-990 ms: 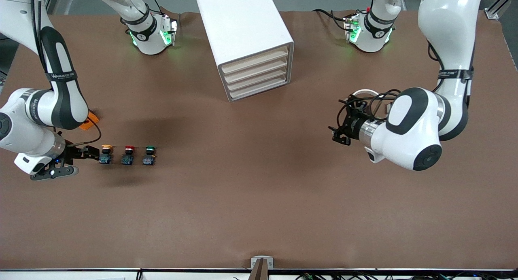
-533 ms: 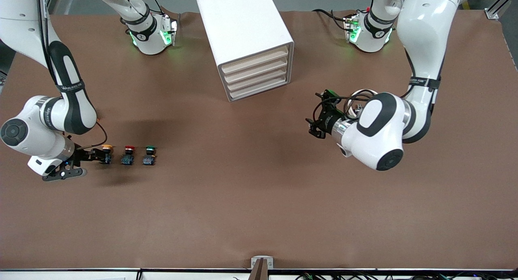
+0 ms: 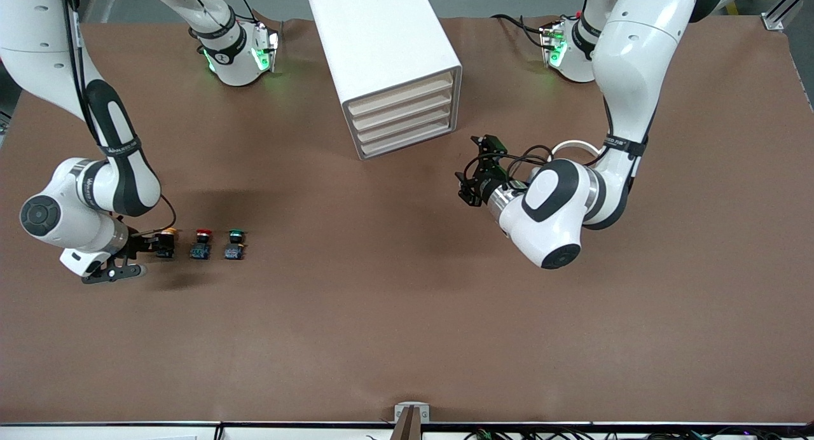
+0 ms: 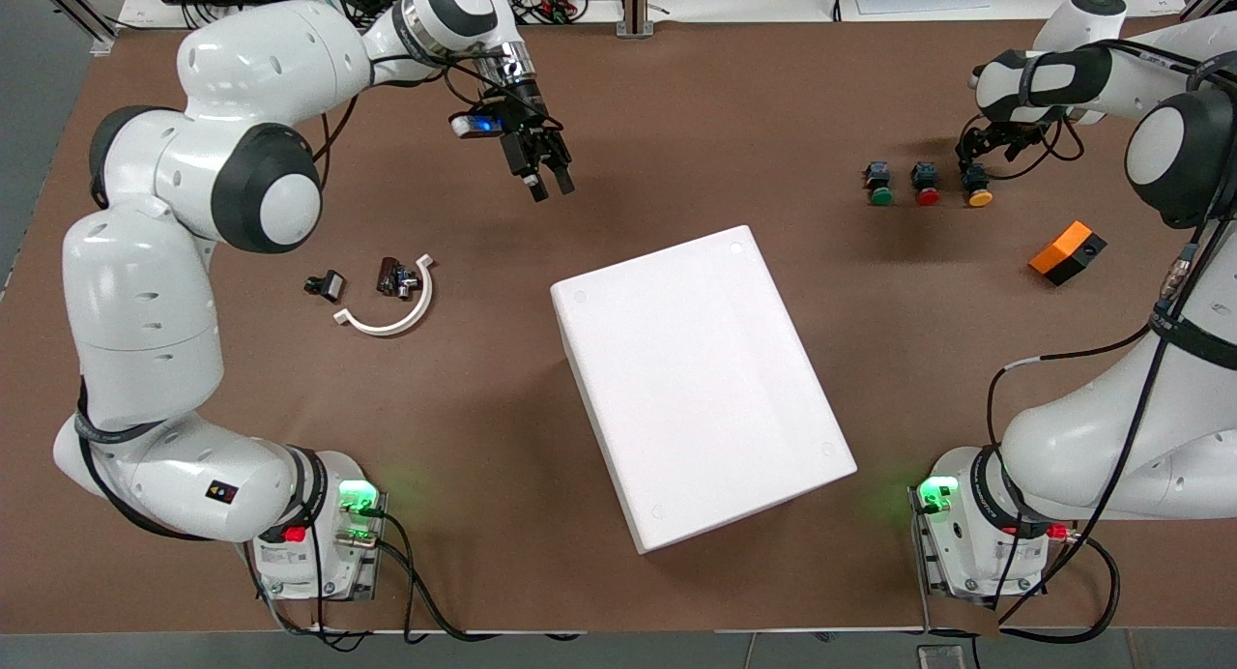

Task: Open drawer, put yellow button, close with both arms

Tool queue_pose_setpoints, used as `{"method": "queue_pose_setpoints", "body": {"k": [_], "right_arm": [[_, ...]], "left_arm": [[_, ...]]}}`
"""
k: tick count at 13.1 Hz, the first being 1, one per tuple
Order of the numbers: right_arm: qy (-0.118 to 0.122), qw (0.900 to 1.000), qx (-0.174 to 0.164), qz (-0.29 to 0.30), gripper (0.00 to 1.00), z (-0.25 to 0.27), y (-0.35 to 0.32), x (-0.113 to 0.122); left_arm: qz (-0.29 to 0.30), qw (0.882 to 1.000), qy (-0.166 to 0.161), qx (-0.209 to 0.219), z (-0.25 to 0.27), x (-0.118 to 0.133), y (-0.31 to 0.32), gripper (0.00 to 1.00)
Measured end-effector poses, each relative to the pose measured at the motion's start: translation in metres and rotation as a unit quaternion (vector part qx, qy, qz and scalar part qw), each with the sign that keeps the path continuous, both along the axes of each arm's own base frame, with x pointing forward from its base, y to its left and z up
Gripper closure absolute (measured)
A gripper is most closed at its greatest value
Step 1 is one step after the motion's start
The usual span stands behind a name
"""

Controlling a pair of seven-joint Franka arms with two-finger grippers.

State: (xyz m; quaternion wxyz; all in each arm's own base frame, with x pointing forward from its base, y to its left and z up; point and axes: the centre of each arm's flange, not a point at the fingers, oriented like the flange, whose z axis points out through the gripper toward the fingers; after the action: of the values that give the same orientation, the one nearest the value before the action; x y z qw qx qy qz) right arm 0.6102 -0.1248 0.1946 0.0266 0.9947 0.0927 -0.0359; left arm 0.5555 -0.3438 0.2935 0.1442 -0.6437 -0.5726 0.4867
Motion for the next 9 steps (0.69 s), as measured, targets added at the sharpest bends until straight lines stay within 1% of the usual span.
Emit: {"method": "queue_pose_setpoints", "body": {"k": [3, 5, 7, 8, 9], "right_arm": [[0.011, 1.000, 0.002, 0.000, 0.00, -0.013, 0.001, -0.007], [0.017, 1.000, 0.003, 0.000, 0.00, -0.019, 0.001, -0.010], [0.018, 1.000, 0.003, -0.001, 0.00, -0.021, 0.002, -0.011], [0.018, 1.000, 0.003, -0.001, 0.07, -0.021, 0.002, -0.011], [0.018, 1.000, 0.003, -0.001, 0.19, -0.021, 0.001, -0.011]], "left_arm": [[0.011, 1.000, 0.016, 0.025, 0.010, -0.011, -0.027, 0.00], [0.011, 0.998, 0.034, 0.053, 0.009, -0.028, -0.052, 0.00], [0.008, 0.997, 0.047, 0.063, 0.005, -0.041, -0.070, 0.00], [0.013, 0.997, 0.055, 0.060, 0.004, -0.042, -0.073, 0.00], [0.020, 0.996, 0.063, 0.060, 0.004, -0.042, -0.074, 0.00]]}}
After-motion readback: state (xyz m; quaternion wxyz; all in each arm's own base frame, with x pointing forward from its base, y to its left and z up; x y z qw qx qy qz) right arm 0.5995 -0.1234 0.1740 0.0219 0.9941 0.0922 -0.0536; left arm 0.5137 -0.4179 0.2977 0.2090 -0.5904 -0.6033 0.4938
